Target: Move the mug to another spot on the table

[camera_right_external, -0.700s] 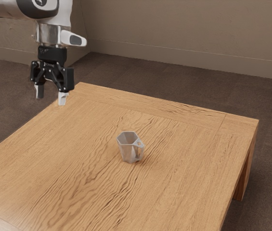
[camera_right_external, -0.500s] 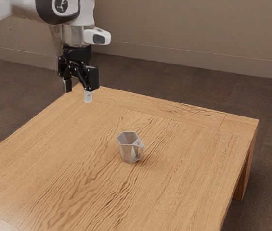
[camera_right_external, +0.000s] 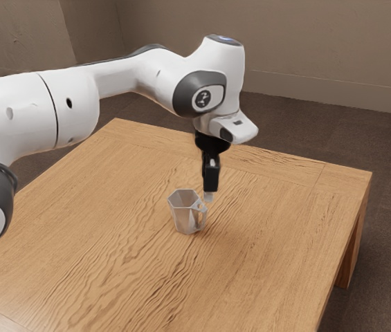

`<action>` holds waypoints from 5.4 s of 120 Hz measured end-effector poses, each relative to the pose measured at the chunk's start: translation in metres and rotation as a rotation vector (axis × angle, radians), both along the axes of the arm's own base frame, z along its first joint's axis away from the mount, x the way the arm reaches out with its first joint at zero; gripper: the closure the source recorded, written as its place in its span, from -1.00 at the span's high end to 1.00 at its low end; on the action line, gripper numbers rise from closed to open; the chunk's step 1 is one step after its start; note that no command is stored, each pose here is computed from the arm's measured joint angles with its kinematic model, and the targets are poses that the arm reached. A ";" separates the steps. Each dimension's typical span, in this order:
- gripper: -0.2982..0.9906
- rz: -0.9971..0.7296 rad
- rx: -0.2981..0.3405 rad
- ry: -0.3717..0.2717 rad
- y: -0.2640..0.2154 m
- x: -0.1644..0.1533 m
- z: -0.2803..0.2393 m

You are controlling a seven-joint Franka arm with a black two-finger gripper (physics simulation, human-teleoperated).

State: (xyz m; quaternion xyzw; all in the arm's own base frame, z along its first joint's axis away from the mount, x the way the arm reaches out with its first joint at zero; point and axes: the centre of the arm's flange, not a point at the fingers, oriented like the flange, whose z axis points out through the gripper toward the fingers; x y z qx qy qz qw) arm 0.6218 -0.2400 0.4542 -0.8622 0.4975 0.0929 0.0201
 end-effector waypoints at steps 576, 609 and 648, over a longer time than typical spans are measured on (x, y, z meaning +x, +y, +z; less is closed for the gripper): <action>-0.10 -0.242 0.104 -0.104 0.240 0.015 -0.207; 0.36 -0.221 0.092 -0.092 0.242 0.013 -0.208; 0.50 -0.237 0.065 -0.124 0.212 0.019 -0.199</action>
